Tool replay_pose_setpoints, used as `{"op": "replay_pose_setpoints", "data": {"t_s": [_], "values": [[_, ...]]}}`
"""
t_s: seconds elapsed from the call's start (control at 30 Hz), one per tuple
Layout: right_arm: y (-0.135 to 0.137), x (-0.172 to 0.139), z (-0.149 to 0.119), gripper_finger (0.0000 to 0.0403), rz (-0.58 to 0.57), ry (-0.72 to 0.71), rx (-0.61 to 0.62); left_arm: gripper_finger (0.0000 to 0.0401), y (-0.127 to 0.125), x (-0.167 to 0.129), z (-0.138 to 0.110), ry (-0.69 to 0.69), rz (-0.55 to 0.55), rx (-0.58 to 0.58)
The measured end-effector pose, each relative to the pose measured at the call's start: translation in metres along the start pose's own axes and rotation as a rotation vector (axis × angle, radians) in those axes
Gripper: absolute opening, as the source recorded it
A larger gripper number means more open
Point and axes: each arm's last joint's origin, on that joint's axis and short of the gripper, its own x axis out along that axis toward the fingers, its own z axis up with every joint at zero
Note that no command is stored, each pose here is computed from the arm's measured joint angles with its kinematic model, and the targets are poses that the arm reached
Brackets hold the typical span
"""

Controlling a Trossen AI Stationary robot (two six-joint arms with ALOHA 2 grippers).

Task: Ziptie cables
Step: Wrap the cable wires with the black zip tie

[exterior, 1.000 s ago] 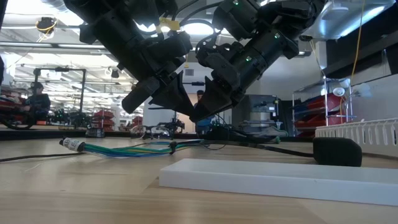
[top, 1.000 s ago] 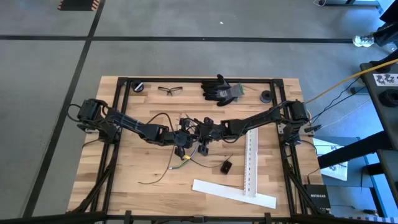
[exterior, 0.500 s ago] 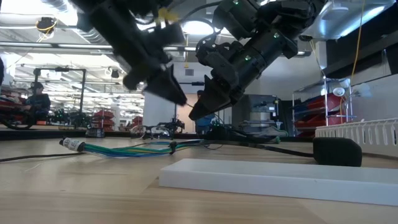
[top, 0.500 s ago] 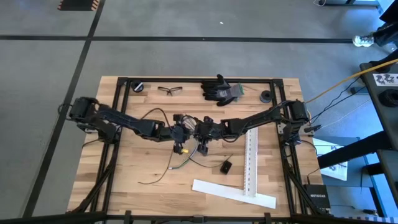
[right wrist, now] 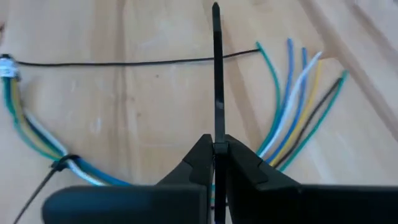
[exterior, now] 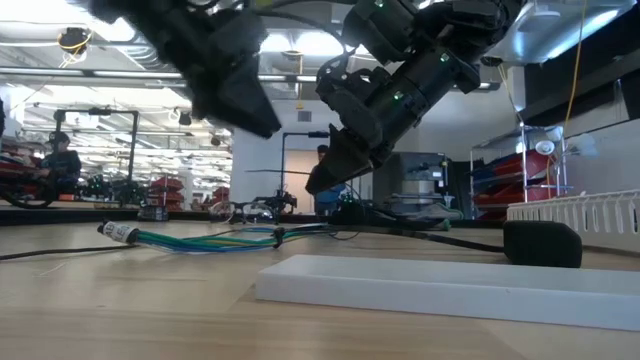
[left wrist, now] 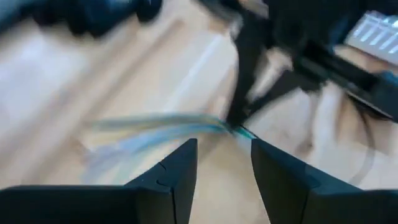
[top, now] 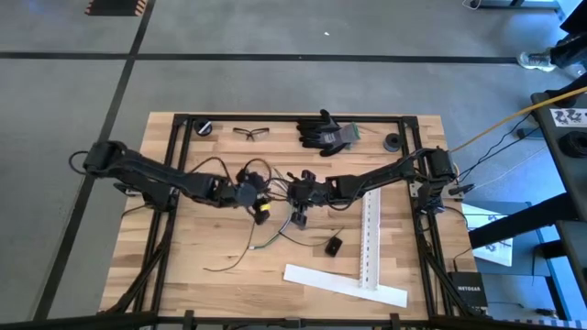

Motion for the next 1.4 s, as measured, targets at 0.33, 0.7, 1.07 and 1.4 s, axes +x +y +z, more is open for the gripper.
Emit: {"op": "replay_pose_setpoints", "data": {"t_s": [0.33,0.7,1.07,1.4], "values": [[-0.001,0.000,0.000,0.0007,-0.032,-0.007,-0.005,0.0127,-0.010,0.012,-0.040,-0.151,-0.113,-0.480],[-0.001,0.000,0.000,0.0007,-0.033,-0.009,-0.009,0.0127,-0.009,0.055,-0.057,-0.219,-0.149,-0.725],[-0.001,0.001,0.000,0.0007,-0.036,-0.009,-0.009,0.0127,0.002,0.069,-0.055,-0.275,-0.113,-0.752],[-0.001,0.001,0.000,0.0007,-0.033,-0.008,-0.009,0.0020,0.003,0.070,-0.052,-0.297,-0.082,-0.573]]}}
